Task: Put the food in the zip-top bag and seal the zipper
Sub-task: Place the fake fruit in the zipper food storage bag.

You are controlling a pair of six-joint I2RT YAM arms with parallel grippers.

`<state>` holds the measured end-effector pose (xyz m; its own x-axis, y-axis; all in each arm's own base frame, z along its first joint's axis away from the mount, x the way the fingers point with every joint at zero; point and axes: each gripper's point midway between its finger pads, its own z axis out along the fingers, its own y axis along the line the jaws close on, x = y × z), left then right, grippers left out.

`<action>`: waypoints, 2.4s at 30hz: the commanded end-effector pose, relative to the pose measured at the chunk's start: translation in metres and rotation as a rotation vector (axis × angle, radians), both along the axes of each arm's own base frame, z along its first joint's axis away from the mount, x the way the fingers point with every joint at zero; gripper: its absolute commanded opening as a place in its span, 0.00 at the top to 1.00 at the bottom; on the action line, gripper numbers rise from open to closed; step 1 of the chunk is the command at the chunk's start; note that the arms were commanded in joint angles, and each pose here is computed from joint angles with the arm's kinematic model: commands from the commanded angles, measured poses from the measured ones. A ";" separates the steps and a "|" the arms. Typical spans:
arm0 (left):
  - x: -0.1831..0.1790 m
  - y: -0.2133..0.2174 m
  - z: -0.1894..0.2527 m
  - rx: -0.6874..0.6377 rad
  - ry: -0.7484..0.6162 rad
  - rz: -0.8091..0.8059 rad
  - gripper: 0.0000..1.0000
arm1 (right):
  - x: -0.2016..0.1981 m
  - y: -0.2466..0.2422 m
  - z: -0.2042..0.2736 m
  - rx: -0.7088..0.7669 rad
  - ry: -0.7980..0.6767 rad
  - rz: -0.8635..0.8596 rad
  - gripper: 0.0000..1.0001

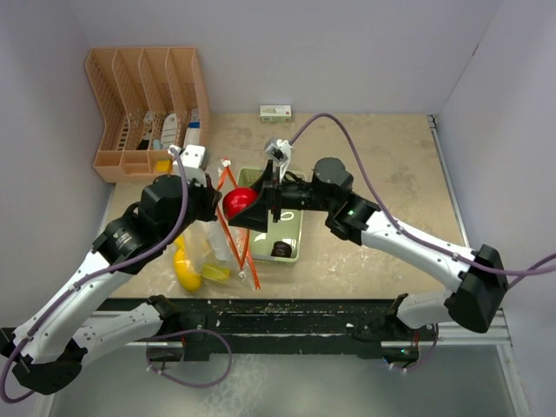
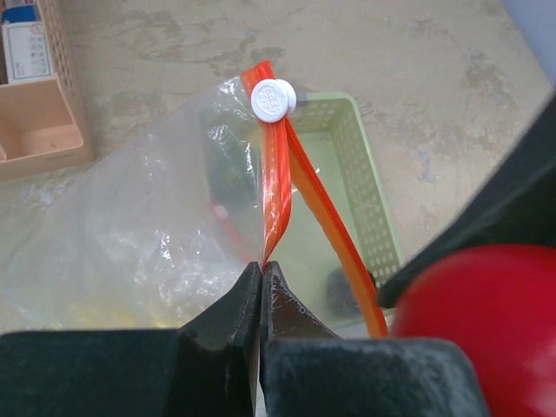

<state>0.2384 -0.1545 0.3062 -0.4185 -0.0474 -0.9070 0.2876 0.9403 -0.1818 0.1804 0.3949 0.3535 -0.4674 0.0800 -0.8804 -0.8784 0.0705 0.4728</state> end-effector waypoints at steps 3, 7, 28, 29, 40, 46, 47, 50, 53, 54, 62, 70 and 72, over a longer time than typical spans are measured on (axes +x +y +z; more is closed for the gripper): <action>-0.001 -0.013 0.036 -0.139 -0.087 -0.045 1.00 | 0.007 0.019 -0.005 0.070 0.030 0.028 0.37; -0.010 -0.011 0.046 -0.173 -0.105 -0.064 1.00 | 0.027 0.020 -0.029 0.009 0.056 -0.074 0.37; -0.011 -0.044 0.075 -0.303 -0.178 -0.200 1.00 | 0.044 0.049 -0.050 -0.250 0.002 -0.310 0.31; -0.010 -0.048 0.075 -0.309 -0.181 -0.213 1.00 | 0.041 0.048 -0.053 -0.263 0.005 -0.314 0.29; -0.009 -0.052 0.045 -0.331 -0.128 -0.197 1.00 | 0.052 -0.013 -0.051 -0.342 -0.017 -0.567 0.01; -0.023 -0.048 0.034 -0.413 -0.086 -0.196 1.00 | 0.067 -0.025 -0.056 -0.373 -0.008 -0.683 0.01; -0.024 -0.045 0.034 -0.409 -0.084 -0.184 1.00 | 0.066 -0.027 -0.053 -0.361 -0.011 -0.682 0.01; -0.021 -0.035 0.033 -0.377 -0.071 -0.133 1.00 | 0.058 -0.034 -0.043 -0.317 -0.015 -0.667 0.01; -0.021 -0.034 0.036 -0.377 -0.077 -0.130 1.00 | 0.052 -0.045 -0.050 -0.331 0.019 -0.677 0.08; -0.022 -0.035 0.037 -0.381 -0.078 -0.134 1.00 | 0.048 -0.046 -0.053 -0.333 0.033 -0.663 0.09; -0.025 -0.033 0.045 -0.402 -0.095 -0.140 1.00 | 0.043 -0.050 -0.075 -0.307 0.063 -0.663 0.23; -0.031 -0.031 0.057 -0.421 -0.108 -0.158 1.00 | 0.058 -0.034 -0.092 -0.311 0.048 -0.674 0.27; -0.034 -0.031 0.060 -0.428 -0.108 -0.167 1.00 | 0.064 -0.033 -0.091 -0.294 0.045 -0.684 0.27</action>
